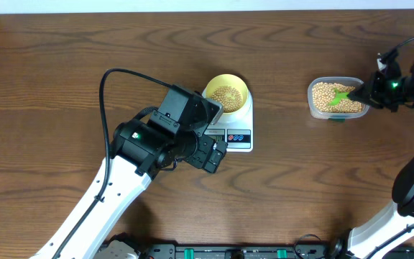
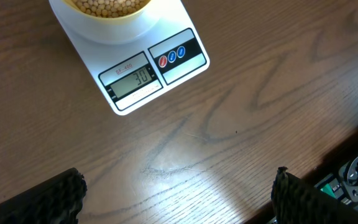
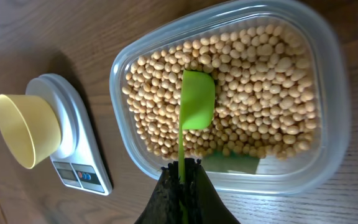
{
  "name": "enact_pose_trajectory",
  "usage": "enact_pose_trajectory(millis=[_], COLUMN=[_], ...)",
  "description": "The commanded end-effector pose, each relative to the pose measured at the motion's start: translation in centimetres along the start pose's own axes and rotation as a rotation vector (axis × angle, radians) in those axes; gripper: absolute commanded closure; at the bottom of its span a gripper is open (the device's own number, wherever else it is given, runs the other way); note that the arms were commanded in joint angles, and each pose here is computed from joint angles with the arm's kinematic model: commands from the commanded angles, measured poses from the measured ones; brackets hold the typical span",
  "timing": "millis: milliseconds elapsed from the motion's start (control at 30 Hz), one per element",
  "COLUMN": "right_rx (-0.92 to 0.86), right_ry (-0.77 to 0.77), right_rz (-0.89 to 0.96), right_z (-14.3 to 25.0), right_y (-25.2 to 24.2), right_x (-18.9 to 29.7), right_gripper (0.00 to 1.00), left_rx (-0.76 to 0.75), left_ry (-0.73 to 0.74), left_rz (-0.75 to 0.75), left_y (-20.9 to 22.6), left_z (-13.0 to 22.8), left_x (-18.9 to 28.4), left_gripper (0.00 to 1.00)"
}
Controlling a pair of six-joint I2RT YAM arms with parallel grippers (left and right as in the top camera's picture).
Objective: Scoop item into bowl and weigh 50g on scale
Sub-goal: 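Scoop soybeans with the green scoop in the tub using the right gripper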
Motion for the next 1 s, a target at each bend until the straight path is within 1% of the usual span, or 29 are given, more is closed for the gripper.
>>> enact_pose_trajectory(millis=[0, 167, 400, 633, 967], right_rx=[0.007, -0.002, 0.022, 0.039, 0.020], right_ry=[0.027, 0.056, 0.049, 0.047, 0.003], right_rz=[-0.060, -0.096, -0.162, -0.201, -0.248], right_z=[0.3, 1.1, 1.3, 1.4, 0.9], right_y=[-0.7, -1.7, -1.7, -1.7, -3.4], right_x=[-0.6, -2.3, -3.0, -2.9, -1.4], right_gripper=[0.99, 0.99, 0.99, 0.99, 0.99], left_rx=[0.005, 0.005, 0.005, 0.005, 0.005], left_ry=[-0.002, -0.002, -0.002, -0.002, -0.002], left_rz=[0.006, 0.006, 0.006, 0.006, 0.006], left_y=[0.0, 0.0, 0.0, 0.0, 0.0], left_z=[0.0, 0.0, 0.0, 0.0, 0.0], left_x=[0.0, 0.0, 0.0, 0.0, 0.0], left_gripper=[0.02, 0.02, 0.02, 0.02, 0.02])
Point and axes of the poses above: each gripper's point midway between its finger pads, its own x axis back along the fingers, its own y axis along the line the jaws close on, z = x × y, the point moved 8 cm from there along x, back along the fingers, and after that the axes turned 10 degrees about -x, right-handed, at the moved point
